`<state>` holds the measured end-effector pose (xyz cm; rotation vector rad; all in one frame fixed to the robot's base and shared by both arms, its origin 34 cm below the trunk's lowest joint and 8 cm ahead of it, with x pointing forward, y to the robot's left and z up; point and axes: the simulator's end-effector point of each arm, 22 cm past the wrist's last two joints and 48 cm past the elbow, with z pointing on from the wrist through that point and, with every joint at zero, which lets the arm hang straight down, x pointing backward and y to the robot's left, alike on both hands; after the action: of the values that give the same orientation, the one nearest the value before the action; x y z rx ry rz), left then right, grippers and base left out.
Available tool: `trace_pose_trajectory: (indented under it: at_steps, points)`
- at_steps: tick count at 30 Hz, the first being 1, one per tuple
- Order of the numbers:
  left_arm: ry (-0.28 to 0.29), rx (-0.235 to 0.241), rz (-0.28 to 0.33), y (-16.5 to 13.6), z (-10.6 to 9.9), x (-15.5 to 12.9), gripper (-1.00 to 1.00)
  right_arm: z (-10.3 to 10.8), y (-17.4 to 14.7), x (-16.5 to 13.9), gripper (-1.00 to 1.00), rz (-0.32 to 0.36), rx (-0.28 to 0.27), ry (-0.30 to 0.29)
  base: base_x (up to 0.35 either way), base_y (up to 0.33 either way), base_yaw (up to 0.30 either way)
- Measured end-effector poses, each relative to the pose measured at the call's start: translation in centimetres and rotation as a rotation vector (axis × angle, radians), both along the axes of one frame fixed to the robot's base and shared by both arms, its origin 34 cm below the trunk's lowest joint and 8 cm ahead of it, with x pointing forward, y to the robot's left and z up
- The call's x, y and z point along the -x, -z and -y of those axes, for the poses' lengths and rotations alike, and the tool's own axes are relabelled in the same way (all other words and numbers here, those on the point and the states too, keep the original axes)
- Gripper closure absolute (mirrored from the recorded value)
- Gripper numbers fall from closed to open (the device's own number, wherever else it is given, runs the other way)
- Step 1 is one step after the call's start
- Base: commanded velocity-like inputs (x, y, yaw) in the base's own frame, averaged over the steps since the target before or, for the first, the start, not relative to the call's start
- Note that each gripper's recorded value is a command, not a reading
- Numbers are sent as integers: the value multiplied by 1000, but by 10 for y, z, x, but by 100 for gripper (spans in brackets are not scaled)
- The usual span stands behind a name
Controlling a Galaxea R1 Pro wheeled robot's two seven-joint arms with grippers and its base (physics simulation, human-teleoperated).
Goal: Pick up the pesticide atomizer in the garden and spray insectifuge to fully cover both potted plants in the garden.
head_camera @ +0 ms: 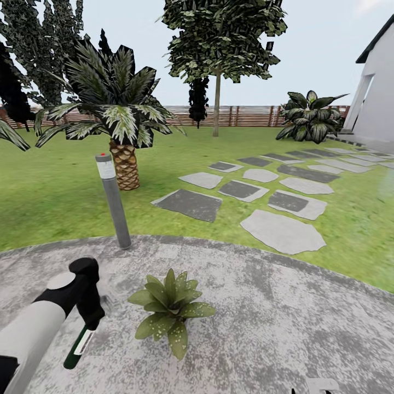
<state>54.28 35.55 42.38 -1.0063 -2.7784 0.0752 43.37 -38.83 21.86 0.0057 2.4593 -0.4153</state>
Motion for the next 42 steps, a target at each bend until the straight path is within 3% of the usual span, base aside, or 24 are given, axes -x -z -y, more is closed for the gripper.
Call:
trace_pose_trajectory:
  at_steps: [5, 10, 15, 25, 42]
  points:
    - [11, 19, 5, 1, 16, -2, 100, 0, 0, 0, -100, 2, -2, 4, 0, 187, -143]
    - [17, 20, 9, 0, 19, -3, 100, 10, -12, -14, -100, 36, 19, 9, -109, 289, -269]
    - [17, 23, 9, 0, 21, -3, 100, 25, -14, -9, -100, 50, 5, 92, -206, 265, -126]
    - [24, 35, 8, 2, 33, -3, 100, 27, -14, -8, -100, 54, 2, 106, -153, 269, -3]
    - [48, 68, 3, 5, 60, -4, 100, 26, -11, -4, -100, 43, -1, 108, 198, 241, -215]
